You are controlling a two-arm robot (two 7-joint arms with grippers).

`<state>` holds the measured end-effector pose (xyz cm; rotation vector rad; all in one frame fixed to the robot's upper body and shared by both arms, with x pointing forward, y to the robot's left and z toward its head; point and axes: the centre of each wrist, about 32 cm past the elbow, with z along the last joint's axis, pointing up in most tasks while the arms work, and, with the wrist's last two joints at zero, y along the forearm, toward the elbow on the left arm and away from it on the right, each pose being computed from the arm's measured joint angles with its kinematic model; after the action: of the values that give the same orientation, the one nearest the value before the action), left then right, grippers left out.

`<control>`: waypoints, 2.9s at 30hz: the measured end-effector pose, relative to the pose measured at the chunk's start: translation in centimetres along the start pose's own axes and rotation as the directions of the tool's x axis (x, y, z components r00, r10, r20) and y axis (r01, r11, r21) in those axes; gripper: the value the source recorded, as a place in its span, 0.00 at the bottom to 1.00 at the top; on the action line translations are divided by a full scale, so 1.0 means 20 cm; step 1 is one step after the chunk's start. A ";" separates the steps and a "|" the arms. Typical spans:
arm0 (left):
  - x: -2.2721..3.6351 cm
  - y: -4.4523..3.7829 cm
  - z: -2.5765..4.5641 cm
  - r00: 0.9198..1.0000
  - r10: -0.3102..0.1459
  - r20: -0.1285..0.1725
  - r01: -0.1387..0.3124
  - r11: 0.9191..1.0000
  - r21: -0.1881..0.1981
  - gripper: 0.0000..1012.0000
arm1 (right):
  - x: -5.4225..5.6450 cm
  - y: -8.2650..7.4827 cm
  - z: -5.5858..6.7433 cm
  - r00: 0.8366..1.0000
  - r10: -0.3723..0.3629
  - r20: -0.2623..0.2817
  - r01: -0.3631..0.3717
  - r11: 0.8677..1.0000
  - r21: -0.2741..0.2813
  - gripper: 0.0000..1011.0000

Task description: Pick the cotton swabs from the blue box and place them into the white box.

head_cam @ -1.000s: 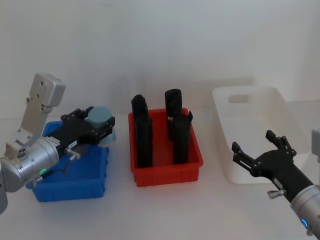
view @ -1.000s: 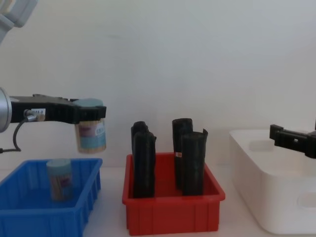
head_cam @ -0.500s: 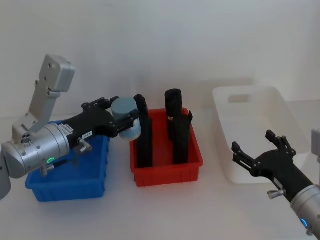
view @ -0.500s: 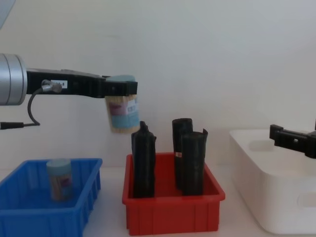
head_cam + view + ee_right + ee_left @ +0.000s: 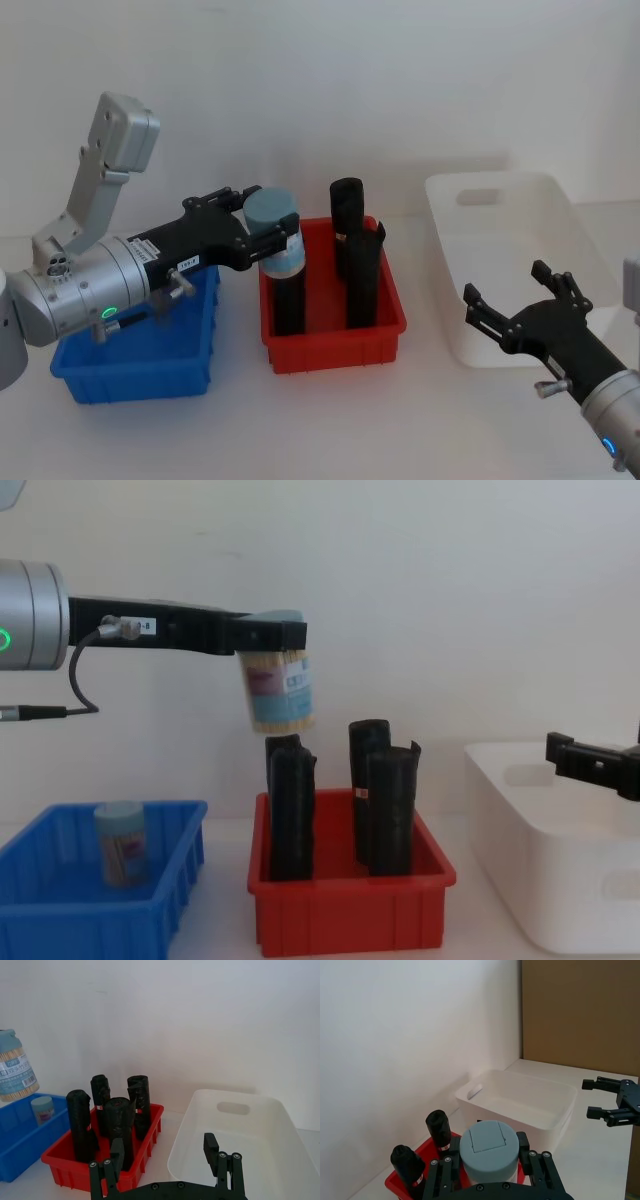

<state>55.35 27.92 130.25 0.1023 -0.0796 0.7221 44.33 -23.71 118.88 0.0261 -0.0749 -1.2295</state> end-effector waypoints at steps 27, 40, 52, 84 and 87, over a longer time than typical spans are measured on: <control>-0.005 -0.010 0.024 0.999 -0.034 -0.001 0.034 0.999 -0.009 0.66 | 0.09 0.03 0.04 0.991 0.129 0.038 -0.130 0.991 0.027 0.99; -0.005 -0.010 0.027 0.999 -0.036 -0.001 0.036 0.999 -0.010 0.66 | 0.17 0.20 0.10 0.946 0.314 0.084 -0.319 0.946 0.051 0.99; -0.004 -0.010 0.027 0.999 -0.037 -0.001 0.037 0.999 -0.010 0.66 | 0.19 0.41 0.16 0.873 0.476 0.111 -0.479 0.878 0.009 0.99; -0.004 -0.010 0.027 0.999 -0.037 -0.001 0.037 0.999 -0.010 0.66 | 0.14 0.82 0.17 0.702 0.710 0.056 -0.707 0.704 -0.072 0.99; -0.004 -0.010 0.027 0.999 -0.037 -0.001 0.037 0.999 -0.010 0.66 | 0.14 0.84 0.18 0.693 0.719 0.052 -0.716 0.695 -0.070 0.99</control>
<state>55.40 27.65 130.76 0.0939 -0.0799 0.6846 60.72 -20.67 123.55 -0.0846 -0.1112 -0.4298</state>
